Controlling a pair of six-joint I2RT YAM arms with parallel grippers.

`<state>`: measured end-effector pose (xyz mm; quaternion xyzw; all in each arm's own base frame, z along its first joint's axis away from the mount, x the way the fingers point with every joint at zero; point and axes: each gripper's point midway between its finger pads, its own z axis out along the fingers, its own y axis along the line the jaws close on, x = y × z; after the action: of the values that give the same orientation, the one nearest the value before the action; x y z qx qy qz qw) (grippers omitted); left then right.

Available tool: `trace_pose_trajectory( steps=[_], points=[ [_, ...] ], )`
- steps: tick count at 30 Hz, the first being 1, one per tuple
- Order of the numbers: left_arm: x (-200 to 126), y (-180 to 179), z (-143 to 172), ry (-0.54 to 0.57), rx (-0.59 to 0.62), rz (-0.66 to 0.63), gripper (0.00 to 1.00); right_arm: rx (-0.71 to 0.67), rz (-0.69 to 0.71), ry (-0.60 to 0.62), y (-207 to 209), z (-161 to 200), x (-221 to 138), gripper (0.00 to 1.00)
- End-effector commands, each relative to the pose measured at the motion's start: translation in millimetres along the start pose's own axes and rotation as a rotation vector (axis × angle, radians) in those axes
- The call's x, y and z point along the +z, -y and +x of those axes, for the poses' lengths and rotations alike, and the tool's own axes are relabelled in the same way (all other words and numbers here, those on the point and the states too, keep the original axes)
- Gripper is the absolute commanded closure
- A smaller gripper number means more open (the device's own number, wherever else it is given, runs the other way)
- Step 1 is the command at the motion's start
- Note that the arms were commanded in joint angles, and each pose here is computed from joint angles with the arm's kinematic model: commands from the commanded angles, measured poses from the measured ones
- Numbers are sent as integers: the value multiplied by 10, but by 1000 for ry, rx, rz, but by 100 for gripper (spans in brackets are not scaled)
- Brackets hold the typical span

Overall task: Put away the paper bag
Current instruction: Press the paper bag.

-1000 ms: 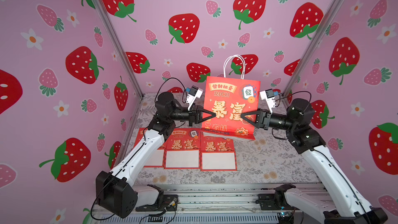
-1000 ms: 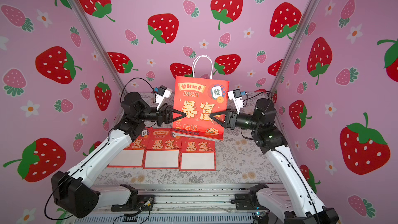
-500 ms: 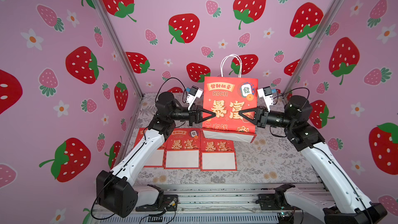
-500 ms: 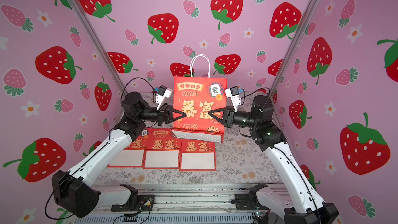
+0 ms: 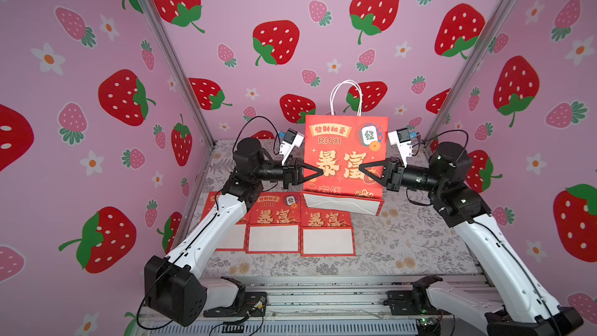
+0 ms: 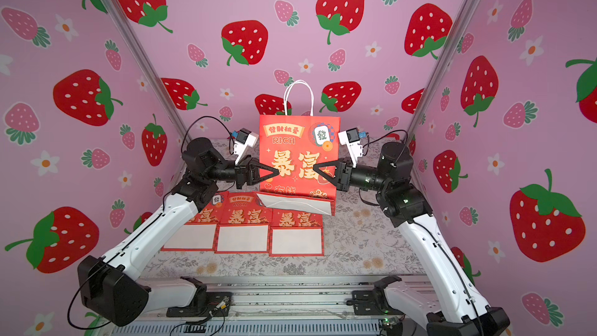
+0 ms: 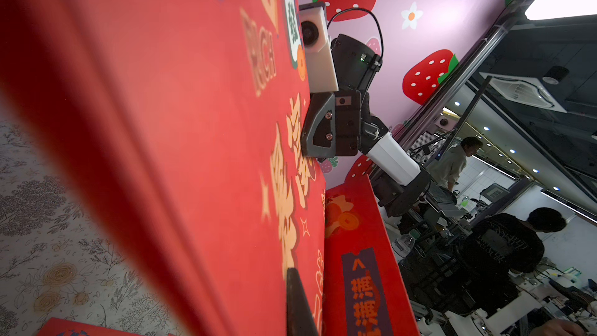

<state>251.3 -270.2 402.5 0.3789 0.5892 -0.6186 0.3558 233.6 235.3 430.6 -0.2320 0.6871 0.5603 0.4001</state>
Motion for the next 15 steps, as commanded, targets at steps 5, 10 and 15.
trace_pose_trajectory(
  steps=[5,10,15],
  points=[
    [-83,50,-74,23,58,-33,60,15,20,41,-15,-173,-50,100],
    [-103,74,-63,21,62,-34,44,24,9,40,-37,-190,-70,100],
    [-266,9,-144,73,77,-122,31,22,53,97,-23,-304,-269,100]
  ],
)
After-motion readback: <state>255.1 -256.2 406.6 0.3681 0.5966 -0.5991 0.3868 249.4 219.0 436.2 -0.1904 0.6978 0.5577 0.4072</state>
